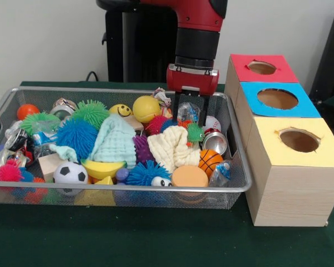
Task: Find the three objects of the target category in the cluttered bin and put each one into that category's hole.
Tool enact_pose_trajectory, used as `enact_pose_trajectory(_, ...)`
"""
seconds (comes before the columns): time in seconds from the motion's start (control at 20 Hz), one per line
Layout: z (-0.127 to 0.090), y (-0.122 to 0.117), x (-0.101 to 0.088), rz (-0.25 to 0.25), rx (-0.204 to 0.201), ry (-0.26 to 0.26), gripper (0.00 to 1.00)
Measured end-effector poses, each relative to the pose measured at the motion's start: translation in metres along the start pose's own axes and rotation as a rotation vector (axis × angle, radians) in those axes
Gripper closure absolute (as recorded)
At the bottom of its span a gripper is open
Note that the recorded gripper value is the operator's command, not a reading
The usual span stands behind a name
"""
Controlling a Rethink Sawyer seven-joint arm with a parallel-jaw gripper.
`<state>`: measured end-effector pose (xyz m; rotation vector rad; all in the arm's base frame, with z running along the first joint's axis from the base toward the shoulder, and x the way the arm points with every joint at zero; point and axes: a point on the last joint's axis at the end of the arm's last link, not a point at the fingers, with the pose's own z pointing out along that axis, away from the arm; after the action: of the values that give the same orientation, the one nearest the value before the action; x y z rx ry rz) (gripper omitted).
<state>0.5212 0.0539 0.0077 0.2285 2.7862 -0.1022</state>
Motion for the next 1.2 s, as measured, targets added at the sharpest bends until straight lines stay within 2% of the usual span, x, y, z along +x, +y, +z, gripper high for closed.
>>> enact_pose_trajectory(0.2, -0.005, -0.004, 0.022, 0.003, 0.001, 0.044, 0.00)
enact_pose_trajectory(0.6, -0.021, -0.015, 0.049, 0.007, 0.011, 0.090, 0.00)
enact_pose_trajectory(0.8, -0.038, -0.018, 0.068, -0.024, 0.004, 0.112, 0.00)
enact_pose_trajectory(1.0, -0.044, -0.018, 0.084, -0.050, -0.005, 0.129, 0.00)
enact_pose_trajectory(1.05, -0.048, -0.018, 0.096, -0.066, -0.012, 0.143, 0.00)
enact_pose_trajectory(1.2, -0.049, -0.018, 0.103, -0.076, -0.016, 0.144, 0.00)
